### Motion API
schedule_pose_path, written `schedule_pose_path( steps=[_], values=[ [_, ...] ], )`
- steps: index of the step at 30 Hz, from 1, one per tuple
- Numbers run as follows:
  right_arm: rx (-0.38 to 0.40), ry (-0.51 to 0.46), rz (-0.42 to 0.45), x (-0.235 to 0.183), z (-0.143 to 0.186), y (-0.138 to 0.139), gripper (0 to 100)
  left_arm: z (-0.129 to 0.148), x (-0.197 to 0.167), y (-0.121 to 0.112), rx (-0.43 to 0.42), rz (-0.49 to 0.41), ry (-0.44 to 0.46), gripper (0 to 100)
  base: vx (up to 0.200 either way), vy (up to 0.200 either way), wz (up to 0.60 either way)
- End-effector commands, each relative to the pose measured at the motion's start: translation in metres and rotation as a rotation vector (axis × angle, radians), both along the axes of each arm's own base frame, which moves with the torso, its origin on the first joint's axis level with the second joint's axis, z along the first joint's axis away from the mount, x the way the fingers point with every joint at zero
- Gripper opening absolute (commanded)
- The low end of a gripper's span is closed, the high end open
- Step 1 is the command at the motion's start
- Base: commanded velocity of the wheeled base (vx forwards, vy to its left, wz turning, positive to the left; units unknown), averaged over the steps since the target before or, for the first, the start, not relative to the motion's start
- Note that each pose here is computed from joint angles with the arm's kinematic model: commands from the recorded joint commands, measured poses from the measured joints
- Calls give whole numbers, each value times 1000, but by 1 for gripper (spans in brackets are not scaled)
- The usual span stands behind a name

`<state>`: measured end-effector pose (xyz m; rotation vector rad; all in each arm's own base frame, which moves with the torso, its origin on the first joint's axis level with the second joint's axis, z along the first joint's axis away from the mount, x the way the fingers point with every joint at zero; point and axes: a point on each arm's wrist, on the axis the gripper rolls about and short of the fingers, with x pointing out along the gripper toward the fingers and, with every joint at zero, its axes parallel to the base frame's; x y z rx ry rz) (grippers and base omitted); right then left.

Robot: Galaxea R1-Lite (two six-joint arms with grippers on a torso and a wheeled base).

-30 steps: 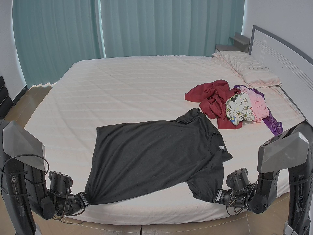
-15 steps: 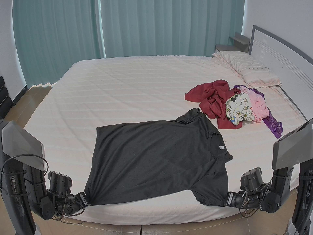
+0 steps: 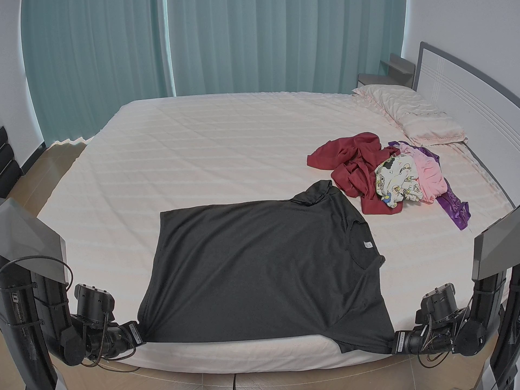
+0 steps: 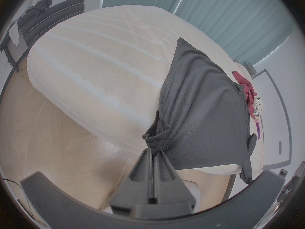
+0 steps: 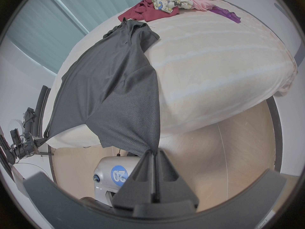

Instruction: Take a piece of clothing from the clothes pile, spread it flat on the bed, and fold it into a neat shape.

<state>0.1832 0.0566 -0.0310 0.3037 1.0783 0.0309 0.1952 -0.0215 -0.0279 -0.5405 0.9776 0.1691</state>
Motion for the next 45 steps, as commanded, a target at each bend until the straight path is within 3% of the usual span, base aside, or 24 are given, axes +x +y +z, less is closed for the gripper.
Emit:
schedule_pose_path(
  steps=[1,15,22,25,32,38,45],
  values=[
    [-2,3,1,-8,8,-4,0,4,-7,2,34,-4,22,0,0,0,0],
    [-60,154,75,-36,18,-2,0,10,-18,2,102,-87,77,0,0,0,0],
    [-63,122,106,-44,32,0,0,13,-28,2,154,-140,144,0,0,0,0],
    [-73,144,113,-47,31,-1,0,13,-36,2,173,-180,197,0,0,0,0],
    [-99,185,150,-55,34,-2,0,17,-42,3,177,-192,229,0,0,0,0],
    [-88,151,151,-57,42,-3,0,22,-51,3,187,-224,269,0,0,0,0],
    [-34,-19,89,-26,64,0,0,43,-38,3,167,-178,115,0,0,0,0]
  ],
)
